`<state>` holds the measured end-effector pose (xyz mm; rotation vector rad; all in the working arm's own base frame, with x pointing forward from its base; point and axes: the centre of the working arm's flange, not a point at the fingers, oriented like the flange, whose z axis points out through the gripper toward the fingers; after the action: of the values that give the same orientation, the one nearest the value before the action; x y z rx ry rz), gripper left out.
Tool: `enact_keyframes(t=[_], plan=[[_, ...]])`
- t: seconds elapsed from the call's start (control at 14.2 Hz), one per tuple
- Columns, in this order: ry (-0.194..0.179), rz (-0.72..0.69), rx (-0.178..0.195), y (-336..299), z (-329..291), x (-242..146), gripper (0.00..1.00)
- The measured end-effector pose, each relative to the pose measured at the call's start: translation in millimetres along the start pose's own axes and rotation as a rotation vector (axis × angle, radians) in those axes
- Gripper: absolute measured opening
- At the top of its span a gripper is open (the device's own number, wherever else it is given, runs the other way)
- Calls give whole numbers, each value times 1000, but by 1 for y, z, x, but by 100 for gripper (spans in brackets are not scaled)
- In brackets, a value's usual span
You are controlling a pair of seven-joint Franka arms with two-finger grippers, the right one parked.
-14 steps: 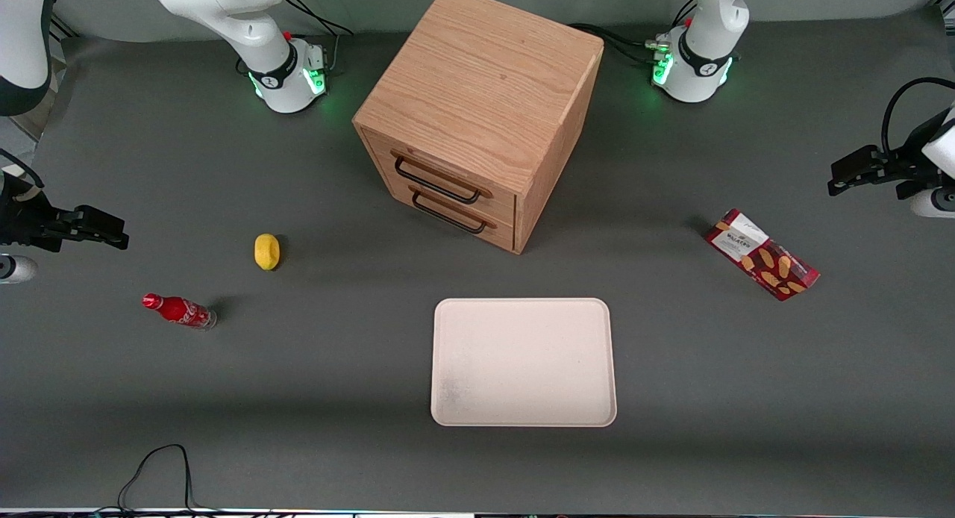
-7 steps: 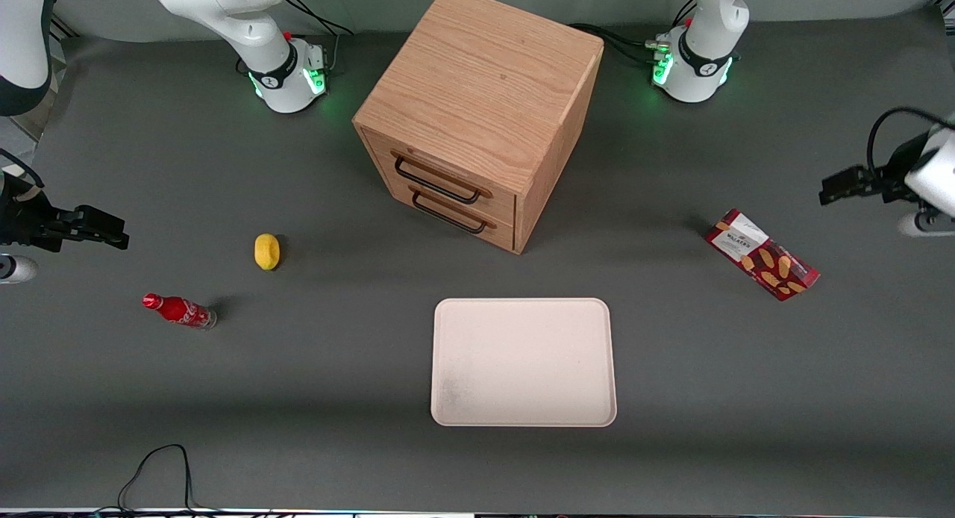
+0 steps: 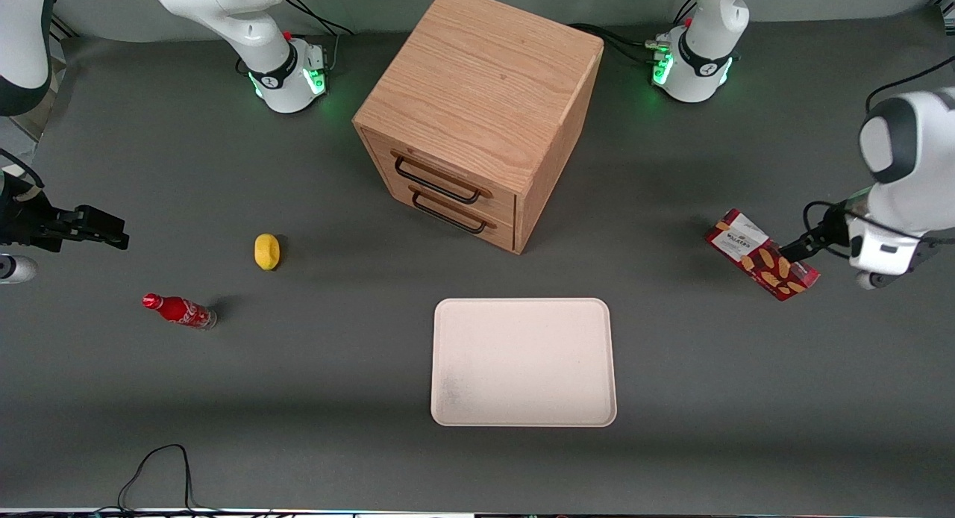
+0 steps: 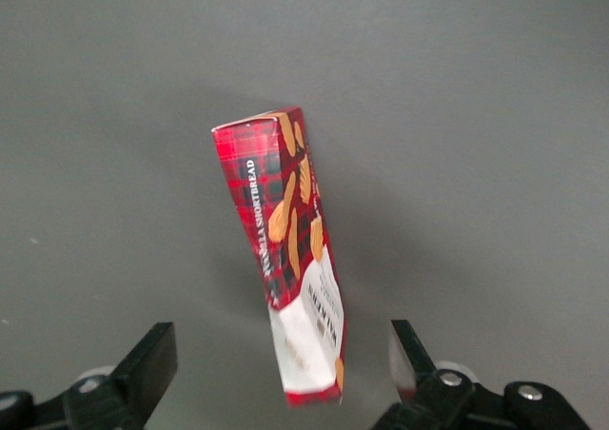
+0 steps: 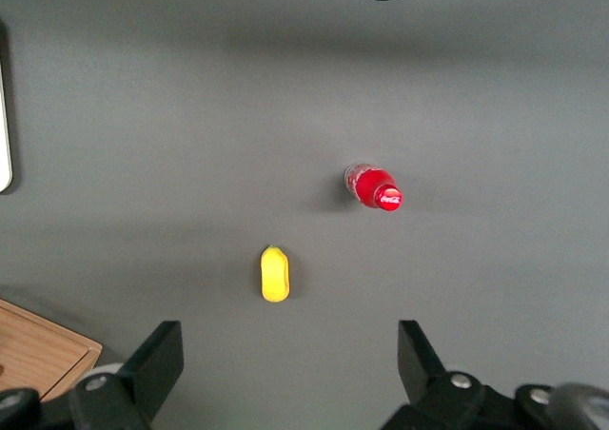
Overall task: Place red cookie box on tray
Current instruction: 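Move the left gripper down over the red plaid shortbread box, then close the left gripper on the end of the shortbread box, then lift the box and carry it with the left gripper over the tray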
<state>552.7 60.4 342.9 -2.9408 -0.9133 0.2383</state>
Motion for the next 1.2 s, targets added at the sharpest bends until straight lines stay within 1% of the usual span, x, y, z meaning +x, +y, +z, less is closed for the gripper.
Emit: enact_keyframes(t=[0.07, 0.28, 0.35, 0.49, 0.56, 0.64, 0.71, 0.78, 0.85, 0.92, 0.99, 1.06, 1.2], plan=[[-11, -32, 8, -1, 19, 7, 100], [-33, -106, 1, -11, 76, 29, 100], [-39, -119, -2, -10, 94, 33, 99], [-52, -129, 4, -6, 117, 35, 96], [-63, -137, 3, -4, 122, 34, 89], [-72, -147, -6, -2, 123, 33, 75], [-75, -150, -10, -1, 123, 32, 64], [-78, -151, -12, 0, 123, 32, 51], [-80, -151, -12, 0, 124, 31, 41], [-84, -151, -13, 1, 124, 30, 29], [-89, -151, -13, 2, 123, 30, 20], [-94, -149, -12, 4, 122, 29, 14], [-93, -133, -13, 8, 117, 29, 12]])
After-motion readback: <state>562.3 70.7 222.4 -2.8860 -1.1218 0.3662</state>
